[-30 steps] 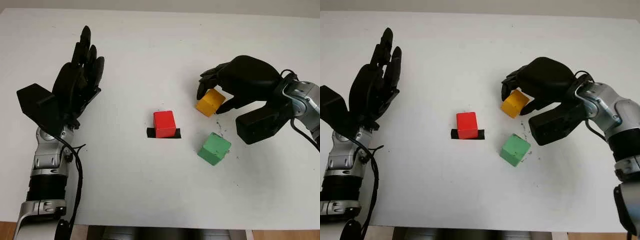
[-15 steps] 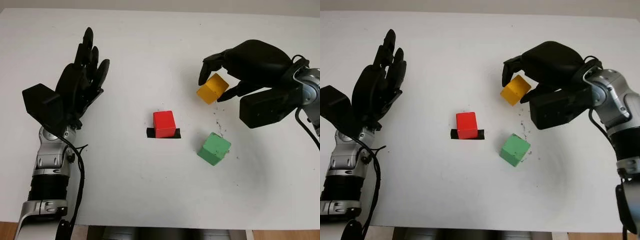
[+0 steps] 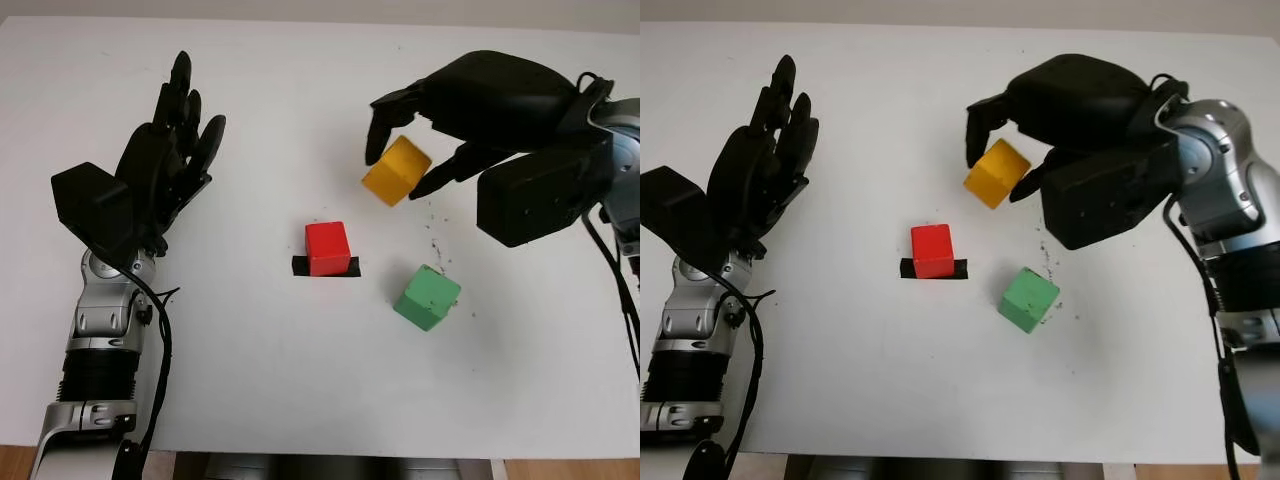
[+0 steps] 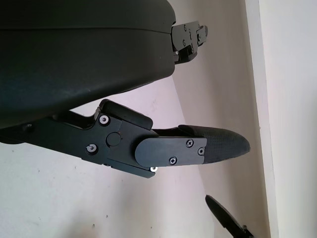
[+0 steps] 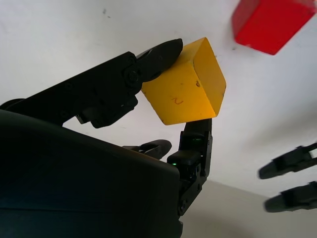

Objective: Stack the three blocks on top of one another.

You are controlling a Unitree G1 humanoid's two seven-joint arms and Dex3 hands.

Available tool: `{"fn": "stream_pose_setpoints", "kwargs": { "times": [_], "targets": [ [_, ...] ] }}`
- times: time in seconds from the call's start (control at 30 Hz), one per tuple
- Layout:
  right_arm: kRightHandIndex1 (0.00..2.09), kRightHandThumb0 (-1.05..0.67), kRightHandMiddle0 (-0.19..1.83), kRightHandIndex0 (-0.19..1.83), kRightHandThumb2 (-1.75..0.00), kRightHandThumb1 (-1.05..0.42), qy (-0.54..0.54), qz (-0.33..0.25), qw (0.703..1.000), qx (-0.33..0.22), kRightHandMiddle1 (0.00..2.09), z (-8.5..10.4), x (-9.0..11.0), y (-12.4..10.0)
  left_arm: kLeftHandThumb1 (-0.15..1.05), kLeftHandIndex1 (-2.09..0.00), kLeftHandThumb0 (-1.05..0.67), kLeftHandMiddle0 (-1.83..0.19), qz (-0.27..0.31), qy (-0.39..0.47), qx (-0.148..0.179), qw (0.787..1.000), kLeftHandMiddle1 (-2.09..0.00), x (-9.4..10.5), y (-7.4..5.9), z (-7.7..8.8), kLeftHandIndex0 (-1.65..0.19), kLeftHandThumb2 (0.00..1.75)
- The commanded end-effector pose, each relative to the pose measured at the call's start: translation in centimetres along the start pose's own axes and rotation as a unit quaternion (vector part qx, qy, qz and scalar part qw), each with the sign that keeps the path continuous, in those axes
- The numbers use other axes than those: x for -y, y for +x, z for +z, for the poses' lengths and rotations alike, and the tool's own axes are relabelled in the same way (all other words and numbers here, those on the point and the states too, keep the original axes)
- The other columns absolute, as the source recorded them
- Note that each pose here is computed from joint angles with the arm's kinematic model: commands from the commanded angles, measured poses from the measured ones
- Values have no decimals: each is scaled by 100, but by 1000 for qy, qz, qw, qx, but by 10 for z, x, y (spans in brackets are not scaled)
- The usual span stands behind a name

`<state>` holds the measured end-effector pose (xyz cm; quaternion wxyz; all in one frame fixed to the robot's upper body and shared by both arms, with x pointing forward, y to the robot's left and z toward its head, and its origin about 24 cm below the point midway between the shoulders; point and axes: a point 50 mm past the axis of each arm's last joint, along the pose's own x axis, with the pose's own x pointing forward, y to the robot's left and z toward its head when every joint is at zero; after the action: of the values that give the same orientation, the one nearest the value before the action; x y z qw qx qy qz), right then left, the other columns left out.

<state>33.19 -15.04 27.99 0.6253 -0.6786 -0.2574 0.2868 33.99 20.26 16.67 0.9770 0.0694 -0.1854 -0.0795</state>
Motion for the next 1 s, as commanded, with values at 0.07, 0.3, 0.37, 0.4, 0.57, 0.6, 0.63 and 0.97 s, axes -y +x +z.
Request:
{"fn": "stream_pose_setpoints", "kwargs": {
  "times": [0.07, 0.3, 0.37, 0.4, 0.57, 0.6, 0.63, 0.97],
  "targets": [
    [4, -35, 50, 44, -6, -92, -12, -1, 999, 36, 129, 17, 14, 10, 105, -3, -81, 19, -3, -3, 5, 1000, -5, 3, -1, 0, 19, 58],
    [4, -35, 48, 43, -5, -91, 11, 35, 998, 52, 135, 24, 9, 24, 105, 0, -84, 19, -5, -4, 3, 1000, -3, 6, -1, -2, 19, 58],
    [4, -35, 46, 42, -5, -91, 31, 45, 997, 50, 136, 24, 6, 27, 105, 0, -84, 19, -4, -4, 3, 1000, -2, 7, 0, -2, 19, 57],
    [4, -35, 44, 42, -5, -91, 42, 50, 997, 47, 137, 23, 5, 29, 105, 0, -83, 19, -3, -4, 3, 1000, -2, 7, 0, -2, 19, 57],
    [4, -34, 37, 41, -6, -95, 94, 61, 994, 6, 146, 22, 0, 33, 105, -1, -82, 19, 3, -12, 4, 1000, -4, 9, 1, -3, 19, 52],
    [4, -34, 36, 40, -6, -96, 105, 62, 992, -8, 147, 23, -1, 34, 105, -2, -82, 18, 5, -14, 3, 1000, -5, 9, 1, -4, 19, 51],
    [3, -34, 35, 39, -6, -96, 111, 62, 992, -20, 151, 23, -2, 34, 105, -2, -83, 18, 7, -16, 3, 1000, -5, 10, 1, -4, 18, 50],
    [1, -33, 20, 32, -6, -99, 176, 61, 979, -87, 167, 33, -6, 27, 105, -5, -82, 16, 6, -16, 12, 1000, -6, 12, 2, -7, 17, 41]
  ]
}}
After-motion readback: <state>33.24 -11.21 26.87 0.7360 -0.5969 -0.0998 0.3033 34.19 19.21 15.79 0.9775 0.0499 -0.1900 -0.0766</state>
